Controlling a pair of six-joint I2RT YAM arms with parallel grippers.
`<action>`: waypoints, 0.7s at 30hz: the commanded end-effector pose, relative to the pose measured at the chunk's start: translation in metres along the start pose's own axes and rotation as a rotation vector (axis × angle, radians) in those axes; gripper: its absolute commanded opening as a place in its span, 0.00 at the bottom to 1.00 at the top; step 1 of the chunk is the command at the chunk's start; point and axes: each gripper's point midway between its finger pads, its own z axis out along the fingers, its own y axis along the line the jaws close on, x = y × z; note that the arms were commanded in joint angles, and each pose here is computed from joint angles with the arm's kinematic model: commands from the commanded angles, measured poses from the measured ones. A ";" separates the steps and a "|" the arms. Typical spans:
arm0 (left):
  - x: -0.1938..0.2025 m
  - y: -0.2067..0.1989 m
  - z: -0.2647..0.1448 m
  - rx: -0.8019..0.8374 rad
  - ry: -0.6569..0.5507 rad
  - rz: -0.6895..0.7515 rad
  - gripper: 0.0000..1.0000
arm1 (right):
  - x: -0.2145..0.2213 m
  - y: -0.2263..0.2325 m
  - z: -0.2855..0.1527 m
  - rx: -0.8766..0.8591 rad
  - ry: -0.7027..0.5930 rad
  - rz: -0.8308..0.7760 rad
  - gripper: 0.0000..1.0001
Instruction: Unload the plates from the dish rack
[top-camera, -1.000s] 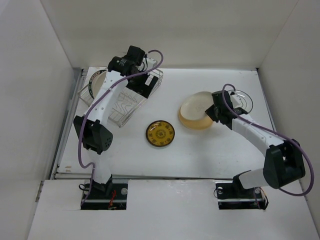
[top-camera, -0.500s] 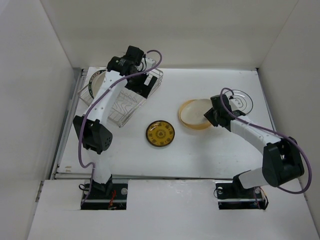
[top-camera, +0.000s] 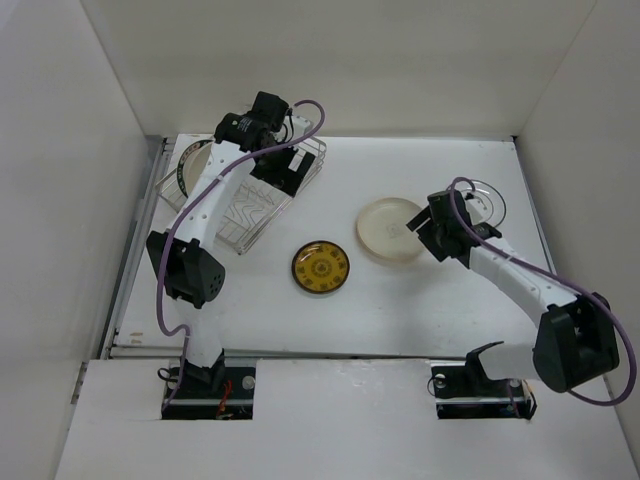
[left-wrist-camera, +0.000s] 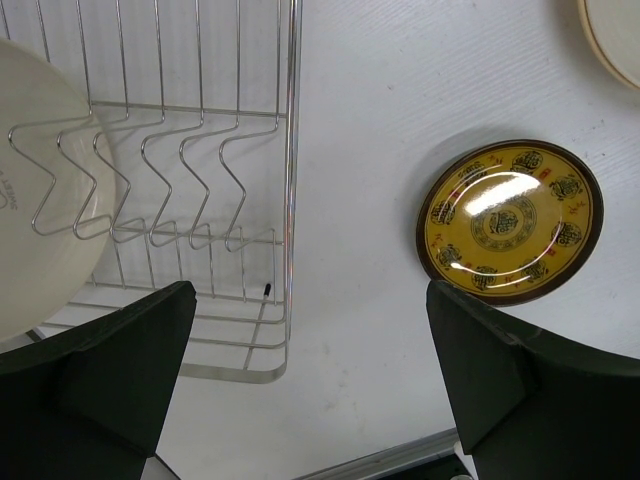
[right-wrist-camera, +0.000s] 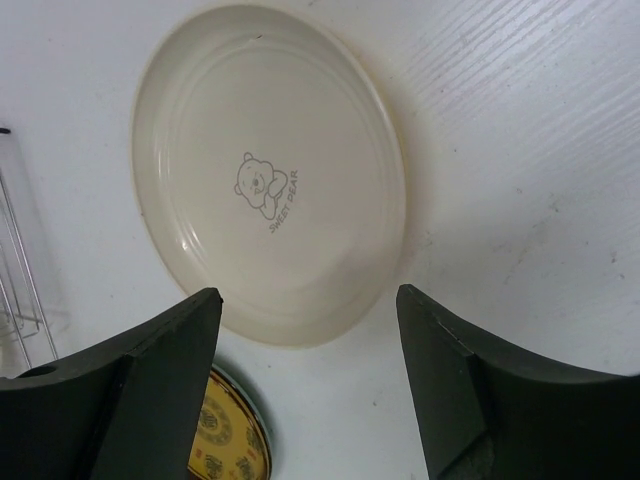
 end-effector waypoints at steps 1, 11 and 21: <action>-0.005 0.003 -0.019 -0.010 -0.043 0.005 1.00 | -0.002 -0.003 -0.009 0.003 0.003 0.000 0.77; -0.014 0.009 -0.014 -0.030 -0.051 0.023 1.00 | 0.001 0.001 0.007 0.001 0.003 -0.019 0.77; -0.015 0.011 -0.023 -0.051 -0.059 0.001 1.00 | -0.001 -0.012 0.007 0.065 -0.009 -0.036 0.76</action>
